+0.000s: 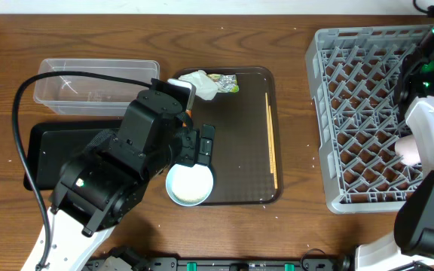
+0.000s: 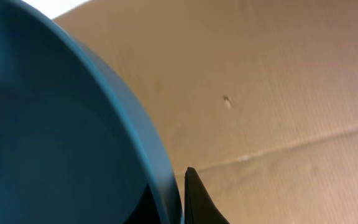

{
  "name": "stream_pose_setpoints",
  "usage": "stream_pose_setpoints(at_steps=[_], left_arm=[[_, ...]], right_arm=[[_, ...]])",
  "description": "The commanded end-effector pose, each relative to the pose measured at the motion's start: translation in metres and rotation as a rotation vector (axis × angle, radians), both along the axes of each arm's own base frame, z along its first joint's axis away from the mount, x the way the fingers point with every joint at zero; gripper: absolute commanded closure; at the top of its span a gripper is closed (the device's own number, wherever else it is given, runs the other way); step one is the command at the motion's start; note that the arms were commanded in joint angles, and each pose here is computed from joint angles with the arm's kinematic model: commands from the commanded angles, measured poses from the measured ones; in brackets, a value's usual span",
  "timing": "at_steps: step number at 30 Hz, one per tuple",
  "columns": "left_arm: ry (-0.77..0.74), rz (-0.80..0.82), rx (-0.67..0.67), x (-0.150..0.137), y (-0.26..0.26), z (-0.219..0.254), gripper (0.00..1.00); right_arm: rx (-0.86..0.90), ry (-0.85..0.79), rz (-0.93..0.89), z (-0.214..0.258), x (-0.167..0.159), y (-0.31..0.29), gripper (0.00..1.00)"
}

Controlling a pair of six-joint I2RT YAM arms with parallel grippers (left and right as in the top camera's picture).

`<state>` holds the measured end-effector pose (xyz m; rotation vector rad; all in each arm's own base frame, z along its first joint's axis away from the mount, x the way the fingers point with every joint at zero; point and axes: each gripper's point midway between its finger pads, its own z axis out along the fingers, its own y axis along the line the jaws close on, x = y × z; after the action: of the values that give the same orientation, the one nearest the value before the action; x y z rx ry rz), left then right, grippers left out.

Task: Sort waste into correct bins and load items into the dishwasher rack
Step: 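Carry the blue plate with the right gripper into the dish rack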

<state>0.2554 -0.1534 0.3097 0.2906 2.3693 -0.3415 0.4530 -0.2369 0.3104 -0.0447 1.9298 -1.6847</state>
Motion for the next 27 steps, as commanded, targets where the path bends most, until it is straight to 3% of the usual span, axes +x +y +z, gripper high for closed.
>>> stream_pose_setpoints(at_steps=[1,9,27], left_arm=[[0.002,-0.021,-0.031,-0.005,-0.004,0.005,0.02],[0.002,-0.02,-0.031,-0.005,-0.004,0.005,0.02],[0.005,-0.021,-0.028,-0.003,-0.005,0.003,0.02]], right_arm=[[-0.025,0.085,0.065,-0.013,0.015,-0.002,0.99],[-0.057,0.309,0.078,-0.068,0.032,-0.006,0.99],[-0.093,0.291,0.038,-0.062,0.031,-0.011,0.99]])
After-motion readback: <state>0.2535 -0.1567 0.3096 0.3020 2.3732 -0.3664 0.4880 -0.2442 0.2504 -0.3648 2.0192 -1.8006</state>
